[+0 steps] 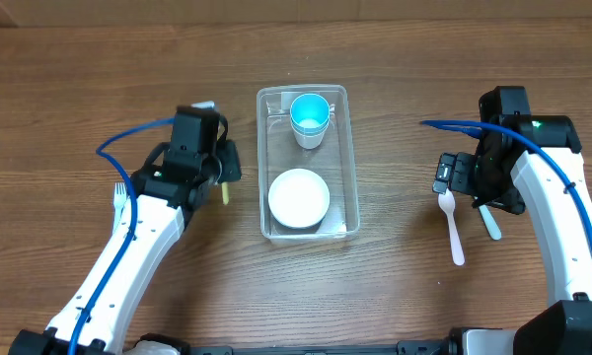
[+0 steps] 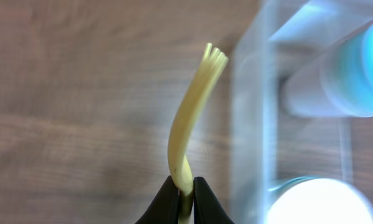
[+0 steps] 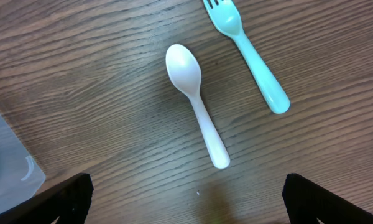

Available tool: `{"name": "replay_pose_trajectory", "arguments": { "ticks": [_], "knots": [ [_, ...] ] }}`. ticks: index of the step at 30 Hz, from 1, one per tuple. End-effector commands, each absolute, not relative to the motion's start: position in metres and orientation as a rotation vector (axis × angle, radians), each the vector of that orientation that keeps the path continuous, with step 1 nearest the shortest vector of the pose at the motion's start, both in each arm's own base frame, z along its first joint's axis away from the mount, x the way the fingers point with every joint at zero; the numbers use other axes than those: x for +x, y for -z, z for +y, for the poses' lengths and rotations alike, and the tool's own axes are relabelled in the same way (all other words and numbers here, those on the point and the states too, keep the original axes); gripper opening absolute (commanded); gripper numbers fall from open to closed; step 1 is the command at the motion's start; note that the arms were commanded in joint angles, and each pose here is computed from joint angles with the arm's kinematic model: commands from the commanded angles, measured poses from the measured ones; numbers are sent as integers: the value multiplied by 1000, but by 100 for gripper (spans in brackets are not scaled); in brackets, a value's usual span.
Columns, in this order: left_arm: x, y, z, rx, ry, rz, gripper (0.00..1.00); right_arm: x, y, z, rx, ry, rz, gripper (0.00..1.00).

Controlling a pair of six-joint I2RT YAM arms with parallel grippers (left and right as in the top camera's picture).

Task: Pack container
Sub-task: 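Drop the yellow fork into the container's left side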

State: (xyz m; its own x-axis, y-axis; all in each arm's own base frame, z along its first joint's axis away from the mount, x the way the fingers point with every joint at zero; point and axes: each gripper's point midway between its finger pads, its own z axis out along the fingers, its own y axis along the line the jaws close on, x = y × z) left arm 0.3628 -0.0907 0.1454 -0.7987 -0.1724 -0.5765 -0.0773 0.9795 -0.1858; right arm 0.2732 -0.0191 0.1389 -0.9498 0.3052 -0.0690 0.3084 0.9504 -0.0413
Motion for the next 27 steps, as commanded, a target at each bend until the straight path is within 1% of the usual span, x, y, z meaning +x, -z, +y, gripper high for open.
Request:
{"name": "replay_pose_trajectory", "arguments": {
  "ticks": [1,4,7,9,13,17,18,19,20,21,23,24,27],
  "knots": [
    [375,-202,-131,-32,287,2355,7,274,-142,-21,479,87,3027,100],
    [375,-214,-164,4,372,2297,8,274,-142,-21,480,86,3027,100],
    [377,-218,-178,-18,424,2273,8,274,-142,-21,479,86,3027,100],
    [383,-207,-181,-38,425,2292,8,274,-142,-21,479,87,3027,100],
    [400,-166,-190,-51,407,2356,8,274,-142,-21,479,87,3027,100],
    [403,-152,-191,-51,388,2382,9,274,-142,-21,479,87,3027,100],
    [404,-152,-191,-46,385,2379,15,274,-142,-21,480,87,3027,100],
    [406,-153,-188,-57,370,2372,49,274,-142,-21,479,87,3027,100],
    [407,-156,-185,-58,353,2366,71,274,-142,-21,479,86,3027,100],
    [409,-159,-182,-67,338,2363,88,274,-142,-21,479,87,3027,100],
    [412,-174,-169,-101,302,2373,98,274,-142,-21,480,86,3027,100],
    [413,-180,-163,-115,293,2377,100,274,-142,-21,479,87,3027,100],
    [410,-211,-120,-166,191,2395,100,274,-142,-21,480,86,3027,100]
  ]
}}
